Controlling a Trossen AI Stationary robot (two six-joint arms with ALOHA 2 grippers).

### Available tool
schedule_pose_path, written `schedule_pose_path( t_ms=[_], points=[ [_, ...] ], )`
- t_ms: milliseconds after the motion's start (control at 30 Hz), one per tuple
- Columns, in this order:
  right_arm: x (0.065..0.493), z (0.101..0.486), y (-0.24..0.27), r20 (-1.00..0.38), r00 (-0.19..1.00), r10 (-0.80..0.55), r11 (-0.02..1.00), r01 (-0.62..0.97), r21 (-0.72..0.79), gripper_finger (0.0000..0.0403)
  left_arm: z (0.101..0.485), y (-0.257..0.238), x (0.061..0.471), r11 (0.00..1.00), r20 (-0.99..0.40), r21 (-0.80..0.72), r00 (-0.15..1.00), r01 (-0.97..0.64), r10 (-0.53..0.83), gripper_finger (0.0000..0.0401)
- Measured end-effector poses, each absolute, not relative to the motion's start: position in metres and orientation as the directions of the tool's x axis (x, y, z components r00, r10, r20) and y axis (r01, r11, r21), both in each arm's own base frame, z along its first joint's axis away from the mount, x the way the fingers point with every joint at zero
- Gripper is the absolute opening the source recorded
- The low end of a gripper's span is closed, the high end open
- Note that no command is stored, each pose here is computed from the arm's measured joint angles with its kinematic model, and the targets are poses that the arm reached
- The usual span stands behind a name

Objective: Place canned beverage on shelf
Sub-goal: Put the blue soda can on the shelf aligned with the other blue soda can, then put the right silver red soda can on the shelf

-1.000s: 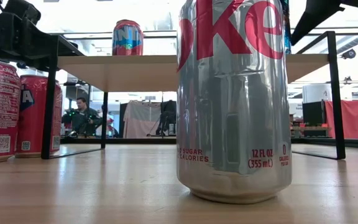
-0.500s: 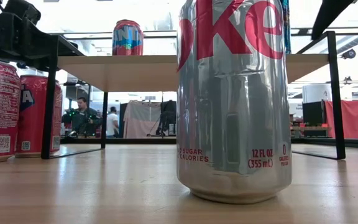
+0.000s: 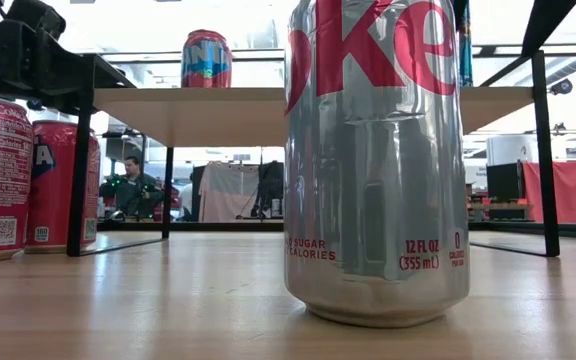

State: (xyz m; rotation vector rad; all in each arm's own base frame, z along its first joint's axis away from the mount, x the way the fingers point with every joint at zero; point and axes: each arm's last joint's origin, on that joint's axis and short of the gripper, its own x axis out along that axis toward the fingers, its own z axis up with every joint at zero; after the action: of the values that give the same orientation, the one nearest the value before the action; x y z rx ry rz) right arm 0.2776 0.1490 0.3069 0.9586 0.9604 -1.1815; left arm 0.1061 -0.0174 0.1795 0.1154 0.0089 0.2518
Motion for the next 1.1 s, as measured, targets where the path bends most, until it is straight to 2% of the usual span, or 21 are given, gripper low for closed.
schedule_pose_path(
  t_ms=[367, 567, 767, 1100],
  points=[
    [0.275, 0.307, 0.153, -0.955, 0.112, -0.273, 0.133, 0.988, 0.078, 0.0353, 0.179, -0.017, 0.106, 0.962, 0.006, 0.115, 0.969, -0.248, 0.249, 0.0400],
    [0.263, 0.309, 0.163, -0.974, 0.059, -0.219, 0.170, 0.985, 0.022, 0.0352, 0.179, -0.017, 0.106, 0.962, 0.005, 0.115, 0.969, -0.248, 0.249, 0.0400],
    [0.252, 0.306, 0.179, -0.993, -0.012, -0.121, 0.155, 0.987, -0.031, 0.0352, 0.179, -0.017, 0.106, 0.962, 0.005, 0.115, 0.968, -0.248, 0.249, 0.0400],
    [0.249, 0.307, 0.183, -0.990, 0.011, -0.142, 0.150, 0.989, -0.010, 0.0352, 0.179, -0.017, 0.106, 0.962, 0.005, 0.115, 0.968, -0.248, 0.249, 0.0400]
  ],
)
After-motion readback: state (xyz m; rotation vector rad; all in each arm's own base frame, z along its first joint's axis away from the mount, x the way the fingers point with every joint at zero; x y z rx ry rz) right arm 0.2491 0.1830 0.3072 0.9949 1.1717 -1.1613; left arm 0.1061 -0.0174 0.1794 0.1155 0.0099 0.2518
